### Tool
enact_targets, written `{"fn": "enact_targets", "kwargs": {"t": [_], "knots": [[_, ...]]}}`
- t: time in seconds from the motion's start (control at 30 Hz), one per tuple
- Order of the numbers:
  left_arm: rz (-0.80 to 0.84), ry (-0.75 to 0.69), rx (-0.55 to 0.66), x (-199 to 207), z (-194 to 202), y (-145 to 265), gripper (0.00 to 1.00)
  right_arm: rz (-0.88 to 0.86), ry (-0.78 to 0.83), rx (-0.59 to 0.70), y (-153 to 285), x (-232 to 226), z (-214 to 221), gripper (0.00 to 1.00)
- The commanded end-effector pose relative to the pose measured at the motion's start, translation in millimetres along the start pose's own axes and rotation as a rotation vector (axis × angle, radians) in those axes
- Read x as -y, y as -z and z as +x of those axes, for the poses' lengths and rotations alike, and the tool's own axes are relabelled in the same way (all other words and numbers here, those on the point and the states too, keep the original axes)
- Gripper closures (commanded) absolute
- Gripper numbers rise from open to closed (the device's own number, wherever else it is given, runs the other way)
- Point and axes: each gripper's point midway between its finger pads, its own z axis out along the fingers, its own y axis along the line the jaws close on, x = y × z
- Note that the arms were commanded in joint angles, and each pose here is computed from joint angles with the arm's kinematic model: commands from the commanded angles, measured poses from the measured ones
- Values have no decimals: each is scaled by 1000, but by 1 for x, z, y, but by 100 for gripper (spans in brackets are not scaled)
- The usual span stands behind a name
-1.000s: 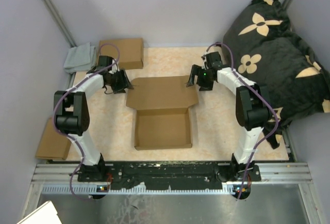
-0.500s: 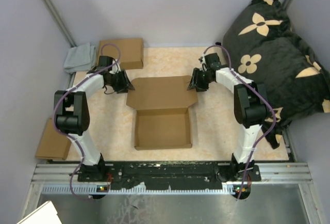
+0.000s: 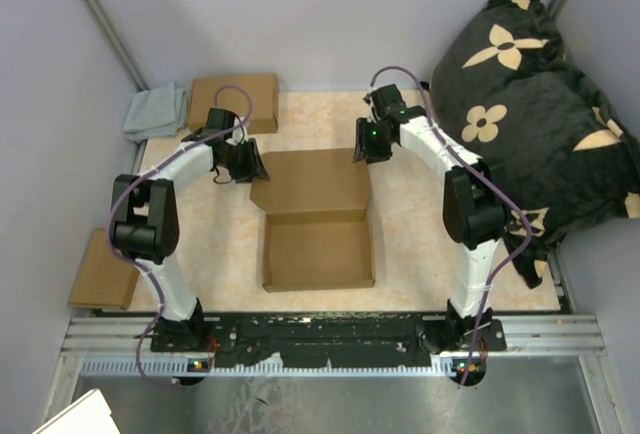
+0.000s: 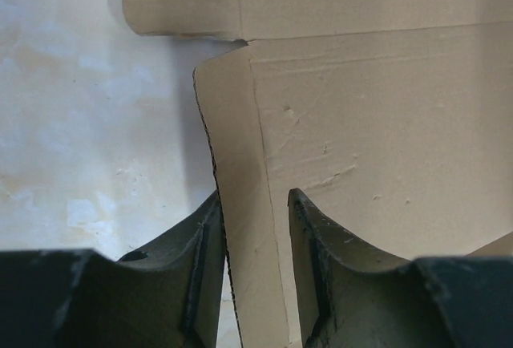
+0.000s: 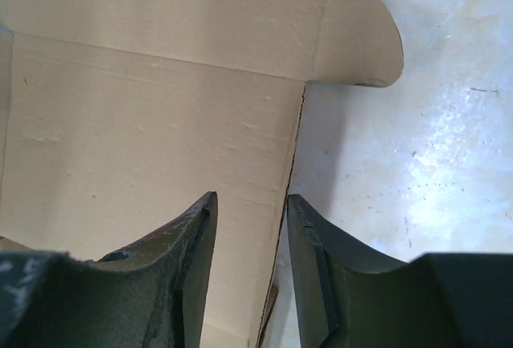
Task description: Fold the paper box
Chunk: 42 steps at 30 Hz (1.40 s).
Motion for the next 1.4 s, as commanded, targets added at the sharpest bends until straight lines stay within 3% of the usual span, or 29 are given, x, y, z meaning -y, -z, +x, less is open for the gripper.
{"fn": "enact_targets", "kwargs": {"t": [0.0,0.13,0.27,0.3,0.47,0.77,1.13,1.23,1.37], "knots": [[-39,-68,28,8,-8,10,59,74,48,-31,0,3,1,59],[-55,-95,17,11,-5,8,70,87,60,-40,0,3,2,60],[-69,-118,21,13,-5,9,98,93,64,-45,2,3,4,60],[-77,-120,30,13,-7,11,100,95,66,-47,2,4,4,60],[-9,-160,146,32,-22,31,100,98,70,-40,6,4,4,60],[98,-196,509,58,-50,93,100,84,97,0,25,-2,-4,64],[148,-234,709,70,-60,137,100,25,165,75,85,-22,-14,69],[175,-253,748,75,-58,146,100,15,175,77,95,-25,-12,74],[202,-278,801,84,-56,160,100,33,181,92,104,-27,-9,89]]}}
